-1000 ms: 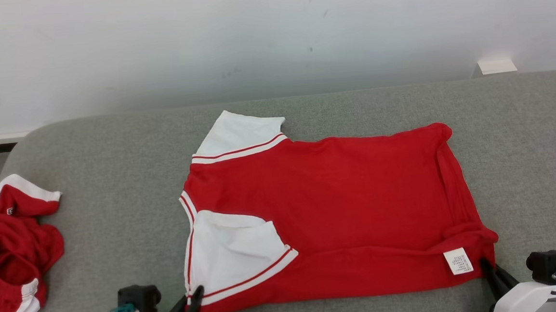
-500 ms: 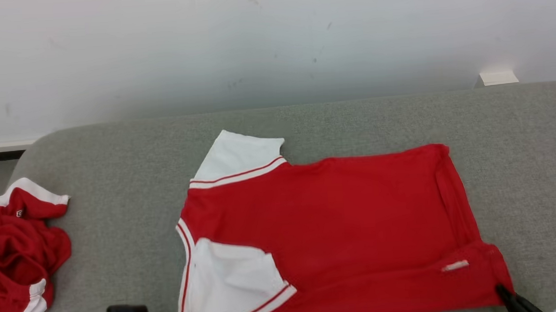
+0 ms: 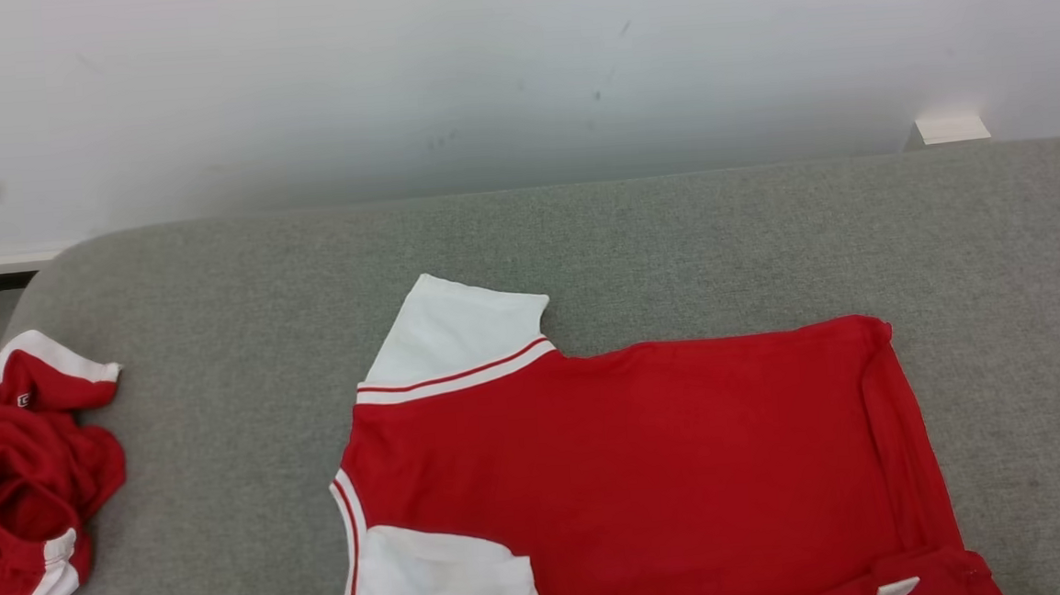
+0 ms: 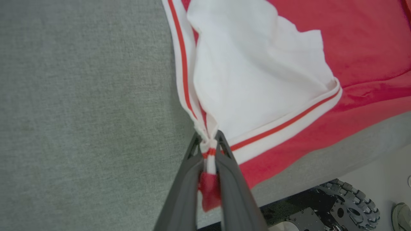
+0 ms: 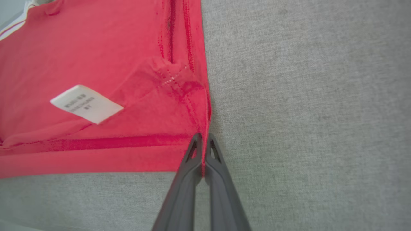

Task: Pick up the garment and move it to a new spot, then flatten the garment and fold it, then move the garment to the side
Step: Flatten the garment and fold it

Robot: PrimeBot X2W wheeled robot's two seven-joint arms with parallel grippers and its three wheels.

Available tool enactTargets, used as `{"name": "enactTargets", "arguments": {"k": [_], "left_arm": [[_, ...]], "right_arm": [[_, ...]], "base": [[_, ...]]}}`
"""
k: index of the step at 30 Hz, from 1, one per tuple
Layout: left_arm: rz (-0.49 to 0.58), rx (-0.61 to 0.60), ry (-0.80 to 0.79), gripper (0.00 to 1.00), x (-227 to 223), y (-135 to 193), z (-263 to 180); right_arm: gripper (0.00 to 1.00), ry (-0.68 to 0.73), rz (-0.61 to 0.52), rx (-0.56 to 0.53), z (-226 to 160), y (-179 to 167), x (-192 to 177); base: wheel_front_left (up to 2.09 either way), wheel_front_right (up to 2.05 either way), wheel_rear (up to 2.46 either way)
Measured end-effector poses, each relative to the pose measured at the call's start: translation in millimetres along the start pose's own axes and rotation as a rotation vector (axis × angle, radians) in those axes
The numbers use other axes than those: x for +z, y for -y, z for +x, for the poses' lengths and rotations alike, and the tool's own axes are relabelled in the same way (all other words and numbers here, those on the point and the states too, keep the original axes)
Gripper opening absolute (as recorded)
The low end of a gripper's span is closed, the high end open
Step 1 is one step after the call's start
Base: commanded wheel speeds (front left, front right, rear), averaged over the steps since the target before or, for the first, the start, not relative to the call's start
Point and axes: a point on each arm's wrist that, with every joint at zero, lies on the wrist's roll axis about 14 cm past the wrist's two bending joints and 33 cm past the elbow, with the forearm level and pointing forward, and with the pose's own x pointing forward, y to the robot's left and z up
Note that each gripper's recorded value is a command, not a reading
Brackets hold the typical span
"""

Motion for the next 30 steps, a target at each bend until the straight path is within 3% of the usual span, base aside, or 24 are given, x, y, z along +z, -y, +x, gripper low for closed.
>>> {"name": "enactTargets", "arguments": {"k": [2,3,4,5,6,11,17,27,30], "left_arm": [[-0.002,-0.002,-0.016,0.00,-4,0,2],[-0.003,-0.007,-0.023,0.00,-6,2,3],[-0.003,-0.015,-0.029,0.39,-7,4,4],[-0.004,-0.020,-0.032,0.84,-8,5,5],[-0.004,-0.023,-0.036,1.00,-8,6,6],[0.008,-0.029,-0.009,1.00,1,7,8],[0.050,-0.020,0.135,1.00,42,5,2],[0.254,-0.059,0.422,1.00,157,21,11],[0.284,-0.092,0.446,1.00,182,28,25]], "right_arm": [[0.00,-0.014,0.004,-0.003,1,-2,-3],[0.27,-0.026,0.008,-0.001,2,-5,-6],[0.45,-0.031,0.011,0.002,2,-7,-7],[0.97,-0.033,0.013,0.002,2,-8,-8],[1.00,-0.034,0.013,0.002,2,-9,-7],[1.00,-0.040,0.003,-0.006,1,-8,-6],[1.00,0.021,-0.036,-0.003,-3,-12,13],[1.00,0.277,-0.077,0.035,22,-38,98],[1.00,0.320,-0.085,0.027,38,-40,121]], "base": [[0.00,0.00,0.00],[0.00,0.00,0.00],[0.00,0.00,0.00],[0.00,0.00,0.00],[0.00,0.00,0.00],[0.00,0.00,0.00],[0.00,0.00,0.00],[0.00,0.00,0.00],[0.00,0.00,0.00]]}}
